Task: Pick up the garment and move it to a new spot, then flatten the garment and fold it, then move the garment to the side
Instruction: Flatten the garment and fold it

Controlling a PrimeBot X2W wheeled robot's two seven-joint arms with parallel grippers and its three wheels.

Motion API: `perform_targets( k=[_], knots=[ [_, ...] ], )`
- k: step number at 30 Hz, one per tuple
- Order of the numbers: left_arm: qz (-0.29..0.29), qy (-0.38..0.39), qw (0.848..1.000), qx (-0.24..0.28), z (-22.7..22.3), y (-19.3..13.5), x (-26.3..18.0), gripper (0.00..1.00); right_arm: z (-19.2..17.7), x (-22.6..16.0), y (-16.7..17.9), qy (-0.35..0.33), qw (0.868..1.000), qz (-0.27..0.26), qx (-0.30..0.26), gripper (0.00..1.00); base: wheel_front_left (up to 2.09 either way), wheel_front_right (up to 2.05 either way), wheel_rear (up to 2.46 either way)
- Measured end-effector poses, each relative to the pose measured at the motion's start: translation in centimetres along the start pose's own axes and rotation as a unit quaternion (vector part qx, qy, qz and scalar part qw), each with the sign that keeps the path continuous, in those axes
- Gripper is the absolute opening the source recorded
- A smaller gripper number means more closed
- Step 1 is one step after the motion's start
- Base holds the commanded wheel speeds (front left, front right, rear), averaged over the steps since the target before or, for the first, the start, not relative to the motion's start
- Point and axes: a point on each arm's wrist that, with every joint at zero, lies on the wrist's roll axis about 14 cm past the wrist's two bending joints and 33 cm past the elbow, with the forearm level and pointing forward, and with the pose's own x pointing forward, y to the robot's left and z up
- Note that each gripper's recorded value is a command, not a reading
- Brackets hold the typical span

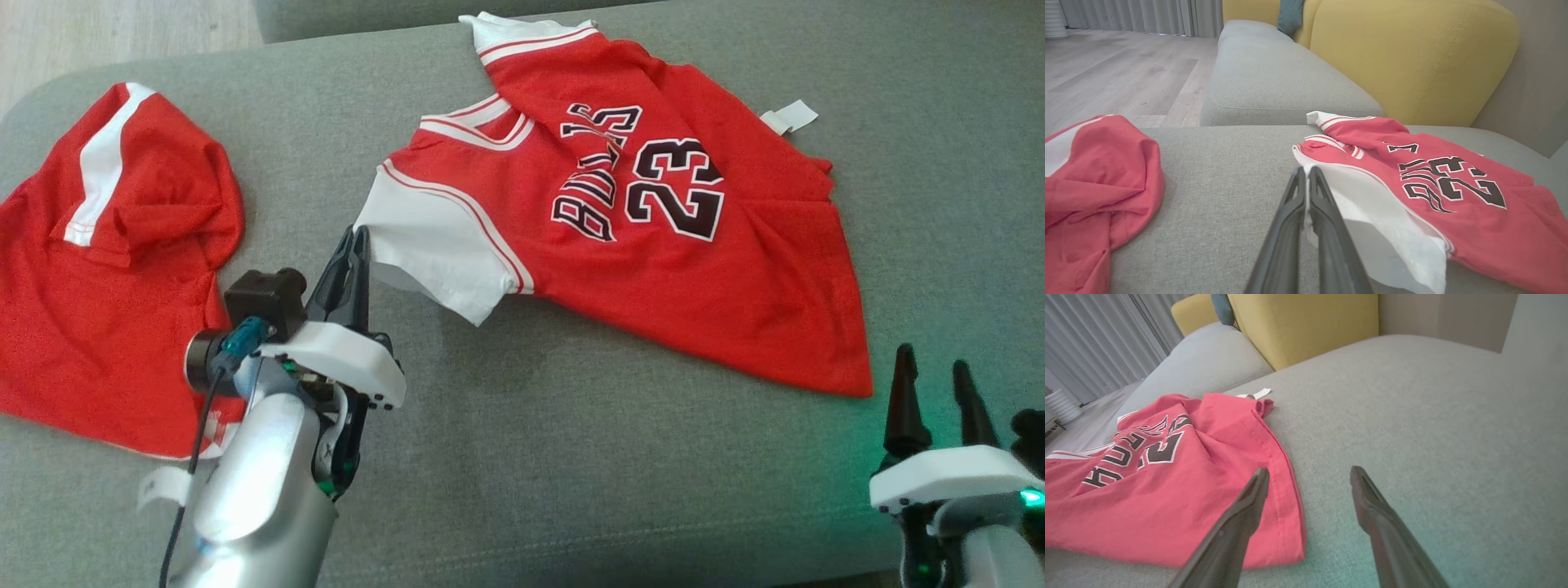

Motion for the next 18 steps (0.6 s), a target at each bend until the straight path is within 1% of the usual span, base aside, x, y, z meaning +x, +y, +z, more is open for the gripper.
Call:
perform_targets(
  k=[3, 9, 18],
  knots=[
    [0.000, -0.004, 1.000, 0.002, 0.1, 0.0, -0.2, 0.00, -1.7, 0.1, 0.0, 0.029, 0.999, -0.003, 0.018, 1.00, 0.00, 0.00, 0.00],
    [0.000, -0.006, 1.000, 0.002, 0.2, 0.0, -0.3, 0.00, -4.2, 0.0, 0.5, 0.070, 0.997, -0.002, 0.030, 1.00, 0.00, 0.00, 0.00],
    [-0.001, -0.008, 1.000, 0.005, 0.3, 0.3, -0.3, 0.00, -5.9, 1.3, 1.7, 0.098, 0.994, 0.001, 0.046, 1.00, 0.00, 0.00, 0.00]
  ],
)
